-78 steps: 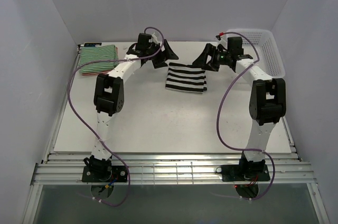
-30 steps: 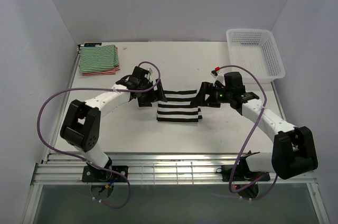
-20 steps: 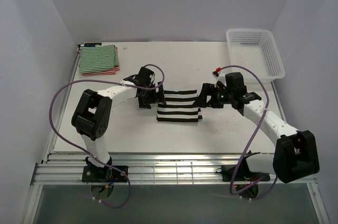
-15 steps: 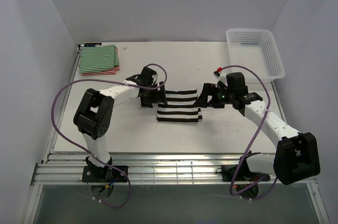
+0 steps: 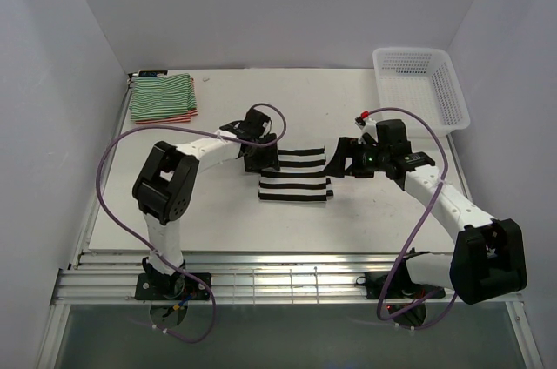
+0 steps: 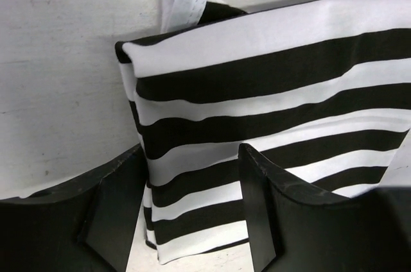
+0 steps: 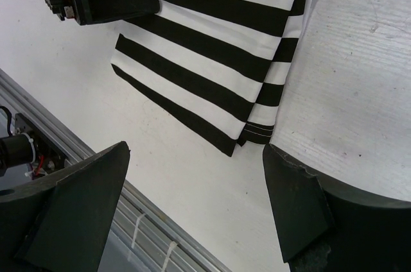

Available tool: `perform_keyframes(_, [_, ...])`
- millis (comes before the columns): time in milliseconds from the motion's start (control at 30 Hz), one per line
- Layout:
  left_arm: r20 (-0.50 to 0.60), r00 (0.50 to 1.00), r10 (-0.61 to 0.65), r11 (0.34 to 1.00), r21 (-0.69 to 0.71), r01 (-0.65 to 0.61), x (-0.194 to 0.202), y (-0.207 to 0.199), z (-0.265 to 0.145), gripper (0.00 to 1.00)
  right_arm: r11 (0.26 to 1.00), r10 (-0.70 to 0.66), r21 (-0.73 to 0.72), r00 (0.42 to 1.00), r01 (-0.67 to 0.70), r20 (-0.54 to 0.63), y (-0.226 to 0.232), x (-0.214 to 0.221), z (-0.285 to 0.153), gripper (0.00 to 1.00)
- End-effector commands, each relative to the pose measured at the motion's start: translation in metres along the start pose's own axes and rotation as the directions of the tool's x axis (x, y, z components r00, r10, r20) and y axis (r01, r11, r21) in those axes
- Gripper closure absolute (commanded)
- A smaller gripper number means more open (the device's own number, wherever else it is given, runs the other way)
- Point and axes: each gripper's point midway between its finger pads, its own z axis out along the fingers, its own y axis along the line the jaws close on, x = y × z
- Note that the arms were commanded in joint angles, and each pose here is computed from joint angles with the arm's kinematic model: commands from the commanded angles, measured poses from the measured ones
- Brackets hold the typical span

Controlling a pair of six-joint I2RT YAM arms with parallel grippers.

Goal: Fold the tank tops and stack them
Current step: Neatly place the folded tank top to the corner

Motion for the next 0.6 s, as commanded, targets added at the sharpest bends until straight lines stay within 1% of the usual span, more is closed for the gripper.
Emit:
perform_keyframes(0, [-0.134, 0.991, -0.014, 0.990, -0.140, -0.005, 0.046, 0.035, 0.032, 0.32, 0.999, -0.040, -0.003, 0.999, 0.040, 0.028, 0.000, -0.009, -0.004, 0.10])
perform_keyframes(67, [-0.145, 0.989, -0.026, 0.987, -0.163, 0.002, 0.050, 0.037, 0.035, 0.35, 0.999, -0.042, 0.001, 0.999, 0.042, 0.029, -0.002, -0.009, -0.004, 0.10])
perform_keyframes(100, [-0.157, 0.987, -0.031, 0.984, -0.179, 0.003, 0.053, 0.041, 0.038, 0.40, 0.999, -0.041, 0.002, 0.999, 0.041, 0.029, -0.003, -0.009, -0.004, 0.10])
perform_keyframes(167, [-0.166, 0.985, -0.047, 0.978, -0.208, 0.012, 0.056, 0.045, 0.040, 0.47, 0.999, -0.044, 0.000, 0.999, 0.044, 0.025, -0.004, -0.008, -0.003, 0.10])
perform_keyframes(200, [-0.176, 0.983, -0.051, 0.969, -0.246, 0.006, 0.060, 0.053, 0.042, 0.53, 0.999, -0.043, 0.001, 0.999, 0.043, 0.025, -0.005, -0.009, -0.003, 0.10])
perform_keyframes(267, [-0.176, 0.983, -0.053, 0.959, -0.284, 0.001, 0.063, 0.058, 0.044, 0.61, 0.999, -0.047, 0.003, 0.999, 0.047, 0.023, -0.007, -0.009, -0.003, 0.10])
perform_keyframes(300, [-0.191, 0.980, -0.053, 0.953, -0.304, -0.007, 0.066, 0.061, 0.046, 0.69, 0.999, -0.045, 0.005, 0.999, 0.045, 0.022, -0.008, -0.009, -0.003, 0.10])
perform_keyframes(467, [-0.203, 0.979, -0.035, 0.929, -0.367, -0.043, 0.067, 0.066, 0.048, 0.88, 0.998, -0.058, 0.011, 0.998, 0.058, 0.020, -0.013, -0.010, -0.002, 0.10])
perform_keyframes(500, [-0.205, 0.978, -0.033, 0.926, -0.374, -0.047, 0.067, 0.067, 0.047, 0.90, 0.998, -0.058, 0.013, 0.998, 0.058, 0.018, -0.014, -0.009, -0.002, 0.10])
perform_keyframes(533, [-0.201, 0.979, -0.030, 0.925, -0.377, -0.049, 0.064, 0.066, 0.047, 1.00, 0.998, -0.058, 0.014, 0.998, 0.058, 0.018, -0.015, -0.009, -0.002, 0.10])
perform_keyframes(567, [-0.188, 0.982, -0.025, 0.918, -0.393, -0.052, 0.060, 0.068, 0.046, 1.00, 0.998, -0.061, 0.014, 0.998, 0.061, 0.020, -0.015, -0.010, -0.002, 0.10])
